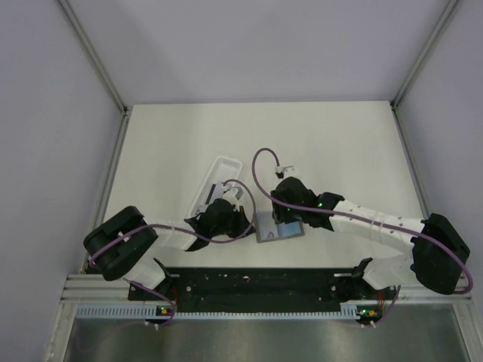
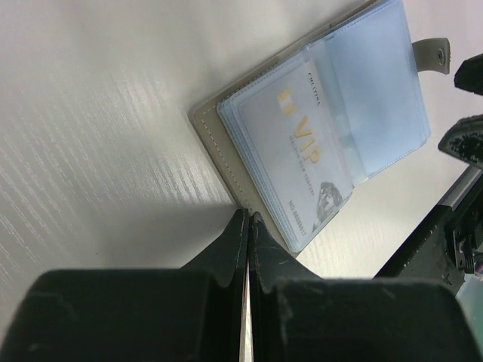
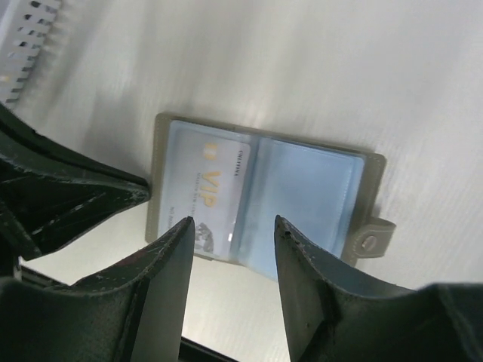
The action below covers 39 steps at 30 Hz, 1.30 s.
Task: Put the credit cards into the card holder
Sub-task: Close the card holder at the corner of the board.
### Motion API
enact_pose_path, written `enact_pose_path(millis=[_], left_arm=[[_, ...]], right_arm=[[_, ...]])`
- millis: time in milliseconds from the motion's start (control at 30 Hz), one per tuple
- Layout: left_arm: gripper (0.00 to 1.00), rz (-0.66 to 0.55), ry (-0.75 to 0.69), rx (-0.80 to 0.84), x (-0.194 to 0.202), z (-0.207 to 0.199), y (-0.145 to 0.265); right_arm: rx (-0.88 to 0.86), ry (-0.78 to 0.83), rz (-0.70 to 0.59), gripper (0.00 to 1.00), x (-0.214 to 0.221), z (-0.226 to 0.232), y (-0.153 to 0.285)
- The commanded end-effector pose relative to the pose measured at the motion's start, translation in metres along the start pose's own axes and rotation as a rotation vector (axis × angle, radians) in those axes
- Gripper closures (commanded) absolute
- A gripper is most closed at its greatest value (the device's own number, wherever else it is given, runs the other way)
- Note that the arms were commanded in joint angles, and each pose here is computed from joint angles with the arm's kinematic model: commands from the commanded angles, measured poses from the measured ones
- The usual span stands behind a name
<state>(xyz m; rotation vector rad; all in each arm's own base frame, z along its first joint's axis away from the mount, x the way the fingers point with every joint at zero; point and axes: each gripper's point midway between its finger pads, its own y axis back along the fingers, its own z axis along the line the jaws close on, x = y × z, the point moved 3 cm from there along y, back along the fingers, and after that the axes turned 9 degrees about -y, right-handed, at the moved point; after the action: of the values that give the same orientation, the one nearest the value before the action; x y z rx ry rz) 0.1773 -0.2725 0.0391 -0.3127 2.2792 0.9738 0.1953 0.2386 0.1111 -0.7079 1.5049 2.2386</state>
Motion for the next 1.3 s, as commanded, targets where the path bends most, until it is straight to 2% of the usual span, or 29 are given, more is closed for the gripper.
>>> enact_pose_path(millis=[0, 333, 600, 700, 867, 900, 1033, 1267], left_arm=[[1.00, 0.000, -0.010, 0.003, 0.000, -0.001, 0.001], [1.00, 0.004, -0.018, 0.004, 0.000, -0.001, 0.001], [1.00, 0.005, -0.016, 0.000, 0.001, 0.000, 0.002], [1.00, 0.004, -0.015, -0.003, 0.002, 0.001, 0.002], [1.00, 0.006, -0.017, -0.003, 0.003, 0.001, 0.002], [1.00, 0.006, -0.017, -0.003, 0.003, 0.001, 0.002], [1.00, 0.006, -0.016, -0.003, 0.003, 0.002, 0.002], [1.00, -0.001, -0.011, 0.008, 0.000, -0.001, 0.003]], right_arm=[[0.134, 0.013, -0.077, 0.53, -0.017, -0.015, 0.014], [0.405, 0.040, -0.056, 0.51, -0.008, -0.056, 0.014], [0.502, 0.062, -0.011, 0.55, 0.004, -0.068, 0.000], [0.526, 0.060, -0.019, 0.64, 0.004, -0.072, -0.002], [0.531, 0.040, -0.073, 0.94, -0.003, -0.075, 0.005], [0.524, 0.035, -0.087, 0.99, -0.005, -0.074, 0.008], [0.394, 0.003, -0.155, 1.00, -0.015, -0.062, 0.022], [-0.048, -0.020, -0.176, 1.00, -0.020, -0.007, 0.045]])
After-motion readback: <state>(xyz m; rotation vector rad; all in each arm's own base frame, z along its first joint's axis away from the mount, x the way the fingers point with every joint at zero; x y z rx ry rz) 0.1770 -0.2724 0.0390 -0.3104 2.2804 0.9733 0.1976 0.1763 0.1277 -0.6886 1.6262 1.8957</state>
